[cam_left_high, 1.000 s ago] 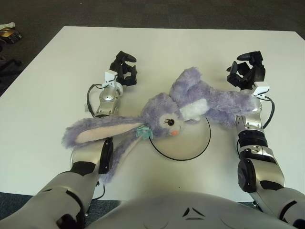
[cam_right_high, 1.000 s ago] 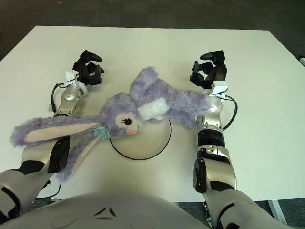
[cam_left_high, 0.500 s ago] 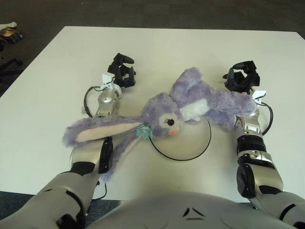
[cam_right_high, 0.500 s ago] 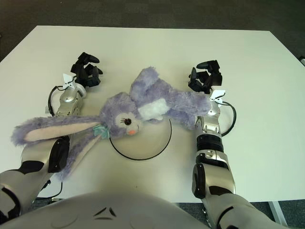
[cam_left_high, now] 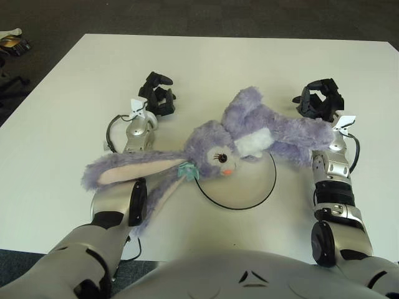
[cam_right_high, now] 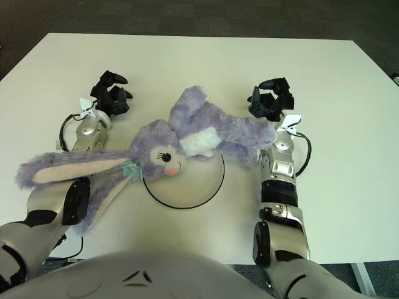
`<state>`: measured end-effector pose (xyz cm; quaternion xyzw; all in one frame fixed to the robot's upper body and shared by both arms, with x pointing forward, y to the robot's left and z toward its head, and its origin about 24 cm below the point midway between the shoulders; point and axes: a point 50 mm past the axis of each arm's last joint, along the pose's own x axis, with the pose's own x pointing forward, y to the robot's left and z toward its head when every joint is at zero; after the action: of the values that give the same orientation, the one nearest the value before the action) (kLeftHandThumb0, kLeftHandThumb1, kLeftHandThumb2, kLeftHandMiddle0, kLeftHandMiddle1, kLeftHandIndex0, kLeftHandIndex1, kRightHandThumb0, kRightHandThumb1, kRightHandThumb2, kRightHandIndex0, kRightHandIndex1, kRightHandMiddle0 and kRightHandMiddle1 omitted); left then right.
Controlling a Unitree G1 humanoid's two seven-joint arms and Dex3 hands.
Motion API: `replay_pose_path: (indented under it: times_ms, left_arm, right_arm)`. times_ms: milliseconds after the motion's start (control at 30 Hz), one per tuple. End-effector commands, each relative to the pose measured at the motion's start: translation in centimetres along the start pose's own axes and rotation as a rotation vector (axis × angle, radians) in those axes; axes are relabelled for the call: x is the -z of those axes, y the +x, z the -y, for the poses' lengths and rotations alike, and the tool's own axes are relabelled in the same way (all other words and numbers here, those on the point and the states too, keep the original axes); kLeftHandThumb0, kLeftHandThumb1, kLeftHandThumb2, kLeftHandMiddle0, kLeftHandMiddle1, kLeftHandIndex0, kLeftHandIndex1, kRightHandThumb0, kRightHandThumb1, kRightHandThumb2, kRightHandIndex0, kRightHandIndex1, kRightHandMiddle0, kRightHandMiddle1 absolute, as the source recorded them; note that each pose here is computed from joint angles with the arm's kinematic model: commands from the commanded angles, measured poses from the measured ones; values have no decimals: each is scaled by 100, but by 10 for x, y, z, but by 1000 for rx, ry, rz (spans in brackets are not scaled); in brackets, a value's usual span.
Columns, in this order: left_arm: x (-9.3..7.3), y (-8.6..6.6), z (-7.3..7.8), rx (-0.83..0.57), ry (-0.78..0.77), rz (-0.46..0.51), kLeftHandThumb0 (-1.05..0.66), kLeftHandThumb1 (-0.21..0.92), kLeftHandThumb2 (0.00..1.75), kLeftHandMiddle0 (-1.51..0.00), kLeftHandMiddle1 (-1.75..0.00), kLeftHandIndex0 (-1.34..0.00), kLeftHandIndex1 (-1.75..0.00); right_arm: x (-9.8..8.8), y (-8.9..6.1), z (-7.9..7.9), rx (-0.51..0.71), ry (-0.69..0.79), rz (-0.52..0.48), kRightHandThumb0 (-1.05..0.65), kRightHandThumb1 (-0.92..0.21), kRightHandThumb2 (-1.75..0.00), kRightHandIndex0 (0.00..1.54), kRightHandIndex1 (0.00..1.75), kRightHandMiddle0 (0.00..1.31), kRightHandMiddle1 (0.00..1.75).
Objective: Put the doll into the plate.
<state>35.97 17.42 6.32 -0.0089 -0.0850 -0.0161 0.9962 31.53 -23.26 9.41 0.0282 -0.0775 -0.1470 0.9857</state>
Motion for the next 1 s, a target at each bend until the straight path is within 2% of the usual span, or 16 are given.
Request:
replay_pose_path:
  times_ms: [0, 267, 600, 967]
  left_arm:
    - [2, -3, -2, 0, 17, -2, -1, 33, 131, -49, -175, -47, -175]
    - [4, -4, -2, 4, 16, -16, -1, 34, 131, -49, -175, -47, -175]
    - [5, -6, -2, 12, 5, 5, -1, 35, 129, -48, -175, -46, -175]
    - [8, -11, 0, 12, 5, 10, -1, 35, 129, -48, -175, -46, -175]
  right_arm:
    - [-4, -5, 5, 8, 8, -65, -1, -55, -94, 52, 143, 37, 175]
    - [-13, -12, 6, 0, -9, -161, -1, -55, -94, 47, 146, 39, 175]
    - [-17, -16, 8, -42, -26, -195, -1, -57, -94, 44, 148, 39, 175]
    - [-2, -19, 8, -64, -4, -240, -1, -60, -91, 43, 152, 34, 175]
